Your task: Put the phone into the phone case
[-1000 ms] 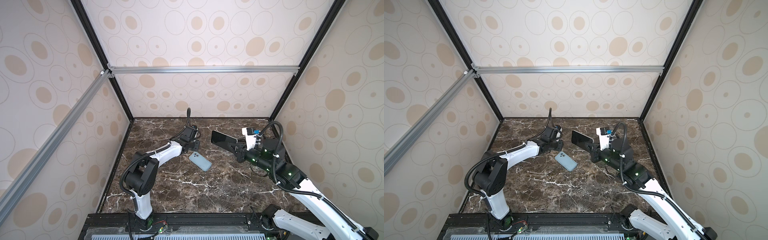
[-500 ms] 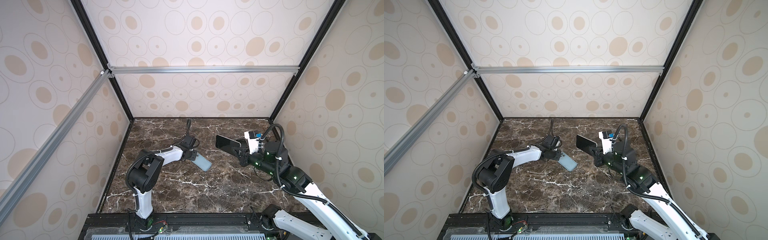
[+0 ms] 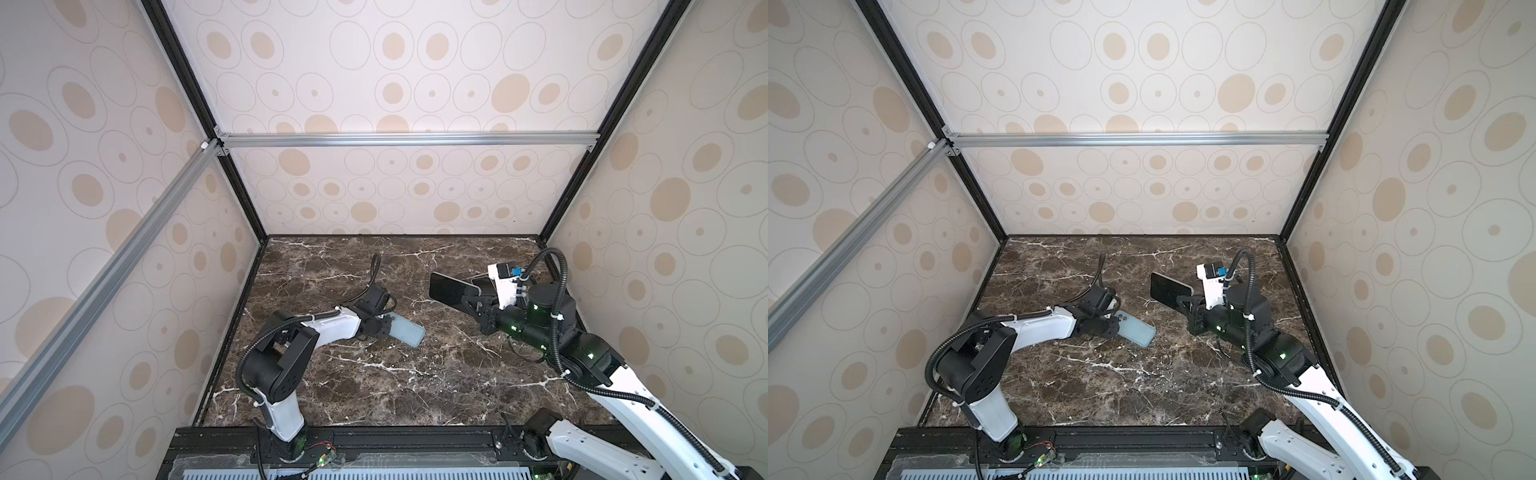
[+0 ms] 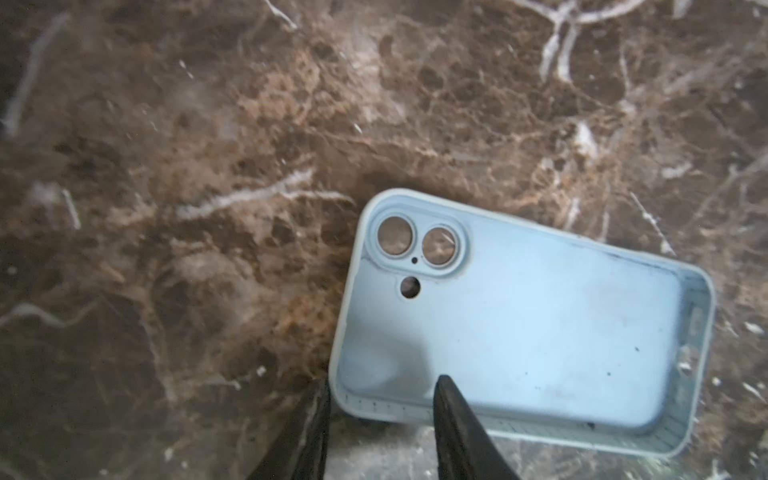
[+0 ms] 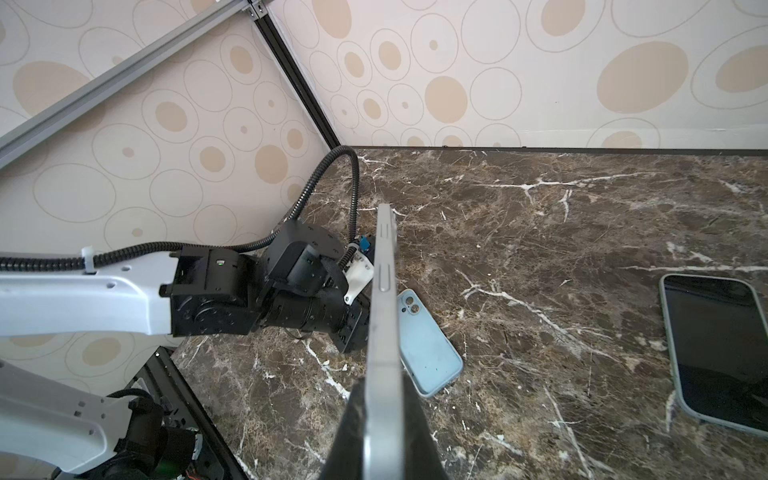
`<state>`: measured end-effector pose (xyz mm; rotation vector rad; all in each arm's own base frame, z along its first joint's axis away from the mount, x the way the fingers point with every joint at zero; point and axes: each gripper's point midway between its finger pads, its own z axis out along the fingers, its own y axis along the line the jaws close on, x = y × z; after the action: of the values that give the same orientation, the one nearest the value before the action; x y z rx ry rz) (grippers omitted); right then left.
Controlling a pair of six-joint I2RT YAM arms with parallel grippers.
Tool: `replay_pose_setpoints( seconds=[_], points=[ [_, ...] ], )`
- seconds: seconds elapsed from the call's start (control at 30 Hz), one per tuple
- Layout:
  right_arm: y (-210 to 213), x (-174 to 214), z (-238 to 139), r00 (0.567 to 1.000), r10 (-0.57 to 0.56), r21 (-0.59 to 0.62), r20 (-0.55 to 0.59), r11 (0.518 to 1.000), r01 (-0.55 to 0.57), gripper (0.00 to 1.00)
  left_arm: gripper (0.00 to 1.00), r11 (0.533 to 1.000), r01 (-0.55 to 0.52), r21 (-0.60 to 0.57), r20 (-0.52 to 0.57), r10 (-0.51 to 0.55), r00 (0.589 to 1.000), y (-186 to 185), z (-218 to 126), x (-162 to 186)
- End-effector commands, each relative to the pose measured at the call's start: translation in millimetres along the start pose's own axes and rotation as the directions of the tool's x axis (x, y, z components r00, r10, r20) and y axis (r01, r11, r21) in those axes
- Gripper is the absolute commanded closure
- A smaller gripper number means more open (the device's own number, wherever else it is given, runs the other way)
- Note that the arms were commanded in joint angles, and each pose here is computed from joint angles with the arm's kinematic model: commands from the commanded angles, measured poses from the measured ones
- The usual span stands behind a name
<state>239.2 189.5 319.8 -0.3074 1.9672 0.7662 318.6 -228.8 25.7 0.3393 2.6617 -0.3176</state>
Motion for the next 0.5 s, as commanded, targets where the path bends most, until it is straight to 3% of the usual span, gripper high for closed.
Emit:
replay_pose_setpoints(
  seconds=[0.0,0.3,0.47],
  points=[
    [12,-21,-10,0.998,0.007,-0.041,0.069,0.999,-0.004,1.00,0.57,0.996,0.050,0.069,0.025,-0.052,0.998,-25,-15,7],
    [6,-3,-4,1.000,0.023,-0.023,-0.009,0.999,-0.023,1.00,0.57,0.969,0.095,0.229,0.075,-0.115,0.991,-76,-49,28],
    [2,17,4,0.994,0.050,-0.018,-0.095,0.998,-0.052,1.00,0.56,0.984,0.080,0.157,0.202,-0.112,0.973,-55,-83,10]
  ],
)
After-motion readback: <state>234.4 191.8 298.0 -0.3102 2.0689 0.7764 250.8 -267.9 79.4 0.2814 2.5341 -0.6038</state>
